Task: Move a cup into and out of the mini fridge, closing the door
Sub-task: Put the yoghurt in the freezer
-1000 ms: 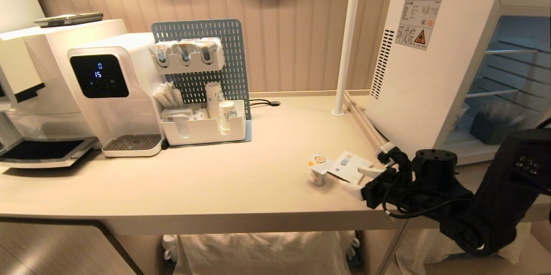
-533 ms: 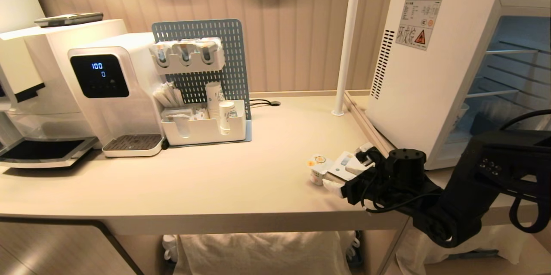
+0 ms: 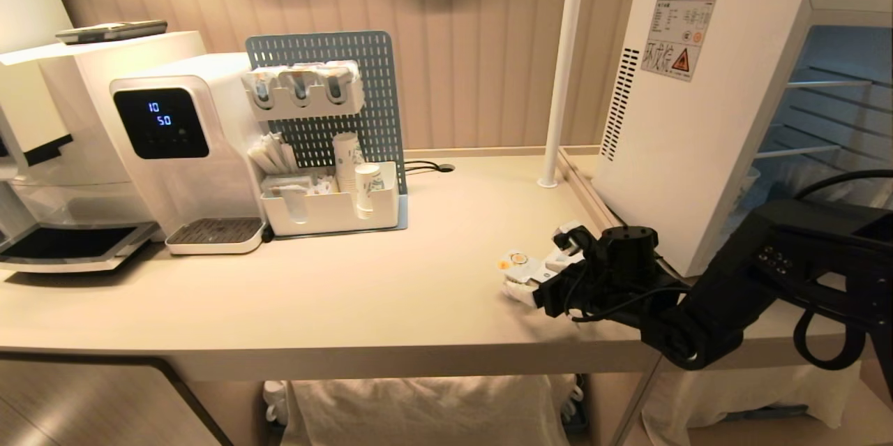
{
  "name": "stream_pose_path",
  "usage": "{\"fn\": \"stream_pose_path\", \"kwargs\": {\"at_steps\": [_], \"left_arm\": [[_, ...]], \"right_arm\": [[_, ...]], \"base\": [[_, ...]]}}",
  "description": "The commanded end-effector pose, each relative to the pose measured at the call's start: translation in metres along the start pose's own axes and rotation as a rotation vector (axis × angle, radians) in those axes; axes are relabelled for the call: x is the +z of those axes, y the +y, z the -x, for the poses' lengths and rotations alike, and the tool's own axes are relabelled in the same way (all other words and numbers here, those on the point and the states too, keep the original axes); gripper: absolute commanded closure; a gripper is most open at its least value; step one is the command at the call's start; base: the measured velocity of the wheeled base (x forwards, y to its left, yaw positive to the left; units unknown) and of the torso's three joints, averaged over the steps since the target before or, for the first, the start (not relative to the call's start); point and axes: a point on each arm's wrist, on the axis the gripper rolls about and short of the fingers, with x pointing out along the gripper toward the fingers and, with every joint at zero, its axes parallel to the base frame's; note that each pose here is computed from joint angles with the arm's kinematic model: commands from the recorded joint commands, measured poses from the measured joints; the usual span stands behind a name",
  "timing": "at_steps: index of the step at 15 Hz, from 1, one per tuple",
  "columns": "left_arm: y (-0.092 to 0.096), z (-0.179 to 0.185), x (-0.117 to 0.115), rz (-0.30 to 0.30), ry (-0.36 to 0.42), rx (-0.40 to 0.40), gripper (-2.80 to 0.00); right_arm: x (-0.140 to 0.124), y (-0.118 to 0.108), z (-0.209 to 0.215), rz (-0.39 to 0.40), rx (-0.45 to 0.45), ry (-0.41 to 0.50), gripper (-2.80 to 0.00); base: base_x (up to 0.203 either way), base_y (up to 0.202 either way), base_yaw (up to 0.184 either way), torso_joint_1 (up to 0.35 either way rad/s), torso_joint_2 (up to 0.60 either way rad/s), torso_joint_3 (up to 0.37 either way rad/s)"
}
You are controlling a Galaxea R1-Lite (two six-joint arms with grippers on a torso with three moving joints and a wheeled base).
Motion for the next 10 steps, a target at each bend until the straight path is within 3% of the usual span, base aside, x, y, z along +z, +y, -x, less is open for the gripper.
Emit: {"fn": "stream_pose_path", "kwargs": {"at_steps": [1,10], "left_arm": [[0.000,0.000,0.000,0.001,0.003,0.001,0.00],[0.000,0.000,0.000,0.002,0.003,0.001,0.00]], "right_arm": [[0.006,0.002,-0.008,0.008,0.009,-0.011,-2.80],[0.010,0.002,-0.028,0.010,0.007,0.032,-2.80]], "base": [[0.000,0.000,0.000,0.000,0.00,0.000],[0.000,0.000,0.000,0.000,0.00,0.000]]}}
